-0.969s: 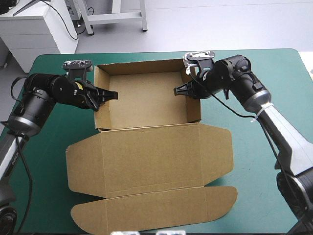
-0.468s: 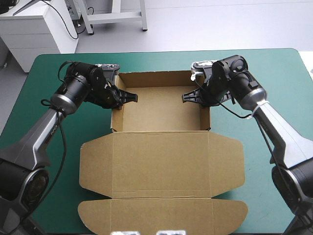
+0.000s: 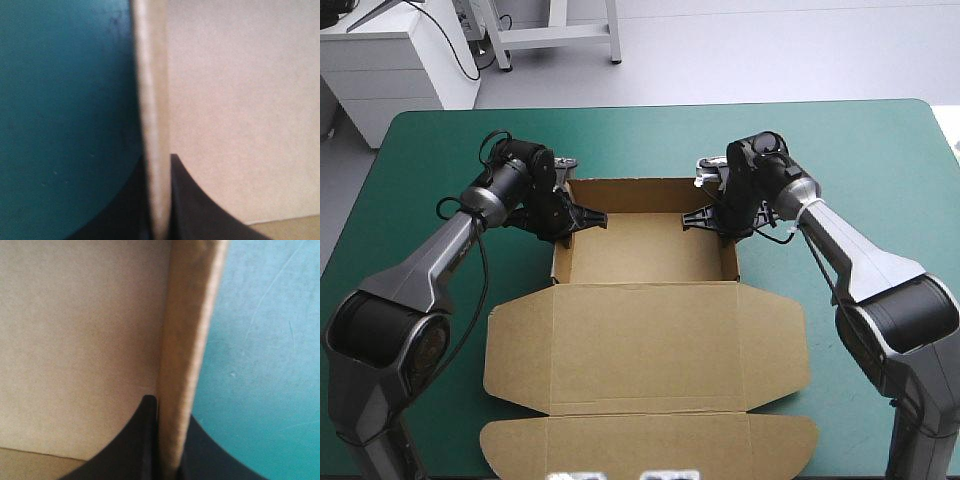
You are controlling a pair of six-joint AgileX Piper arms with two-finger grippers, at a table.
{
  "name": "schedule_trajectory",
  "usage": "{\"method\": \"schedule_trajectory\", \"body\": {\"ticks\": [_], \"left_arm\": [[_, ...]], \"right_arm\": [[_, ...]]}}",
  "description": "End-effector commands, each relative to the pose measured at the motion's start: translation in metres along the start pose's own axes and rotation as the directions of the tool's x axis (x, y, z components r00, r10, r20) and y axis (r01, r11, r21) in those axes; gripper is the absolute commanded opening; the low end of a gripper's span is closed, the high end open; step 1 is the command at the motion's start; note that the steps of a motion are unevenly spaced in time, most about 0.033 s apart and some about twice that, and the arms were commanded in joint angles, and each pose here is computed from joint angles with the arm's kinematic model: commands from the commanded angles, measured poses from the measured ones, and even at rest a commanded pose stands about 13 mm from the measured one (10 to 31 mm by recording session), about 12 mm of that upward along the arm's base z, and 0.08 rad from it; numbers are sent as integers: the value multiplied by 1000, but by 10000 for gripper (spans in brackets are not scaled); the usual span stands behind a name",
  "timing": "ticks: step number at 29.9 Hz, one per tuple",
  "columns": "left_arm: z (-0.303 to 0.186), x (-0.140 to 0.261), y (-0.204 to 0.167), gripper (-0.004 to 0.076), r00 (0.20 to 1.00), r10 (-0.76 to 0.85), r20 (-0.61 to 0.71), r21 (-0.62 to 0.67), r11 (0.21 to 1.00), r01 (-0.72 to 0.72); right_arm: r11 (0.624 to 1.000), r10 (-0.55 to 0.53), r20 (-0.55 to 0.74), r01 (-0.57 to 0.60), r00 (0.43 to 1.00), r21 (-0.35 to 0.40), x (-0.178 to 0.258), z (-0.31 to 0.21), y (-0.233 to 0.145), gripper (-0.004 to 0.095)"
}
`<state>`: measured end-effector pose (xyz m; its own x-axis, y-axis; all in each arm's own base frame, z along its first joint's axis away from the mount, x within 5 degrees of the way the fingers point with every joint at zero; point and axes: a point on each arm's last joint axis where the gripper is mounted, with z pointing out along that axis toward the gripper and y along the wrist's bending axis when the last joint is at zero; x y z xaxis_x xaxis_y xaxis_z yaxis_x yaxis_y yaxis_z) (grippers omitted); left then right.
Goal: Fold the box
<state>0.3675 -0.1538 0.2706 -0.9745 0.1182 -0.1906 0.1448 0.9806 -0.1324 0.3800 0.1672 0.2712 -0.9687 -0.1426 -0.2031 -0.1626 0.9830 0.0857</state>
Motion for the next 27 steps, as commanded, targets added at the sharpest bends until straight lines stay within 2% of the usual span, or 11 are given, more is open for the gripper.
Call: {"method": "schedule_trajectory", "body": {"ticks": [1, 9, 12, 14, 17, 19, 24, 27], "left_arm": [[-22, -6, -17, -8, 993, -13, 117, 123, 992, -2], [-4, -6, -16, -8, 999, -8, 39, 109, 994, 3], [-4, -3, -16, 1, 997, 74, 21, 107, 991, -76], [-4, 0, -16, 29, 995, 97, -10, 103, 990, -95], [-4, 2, -15, 131, 994, 98, -39, 105, 990, -93], [-4, 3, -16, 227, 994, 99, -50, 110, 990, -93], [-5, 4, -16, 519, 994, 100, -50, 115, 989, -93], [-12, 2, -17, 606, 994, 103, -47, 117, 988, -97]], "right_arm": [[996, -51, 46, 54, 998, -72, 1, -19, 14, 1], [997, -71, 61, 72, 996, -18, 0, -19, 9, 19], [997, -76, 46, 76, 996, 1, 1, -19, 7, 128], [998, -61, 34, 61, 998, 9, 2, -19, 7, 265], [1000, -10, 39, 10, 999, 6, 1, -20, 7, 440], [1000, 5, 43, -5, 999, 5, 1, -21, 7, 501], [1000, 3, 89, -3, 996, 4, -2, -35, 7, 513], [1000, -4, 122, 2, 993, 17, -3, -46, 5, 513]]}}
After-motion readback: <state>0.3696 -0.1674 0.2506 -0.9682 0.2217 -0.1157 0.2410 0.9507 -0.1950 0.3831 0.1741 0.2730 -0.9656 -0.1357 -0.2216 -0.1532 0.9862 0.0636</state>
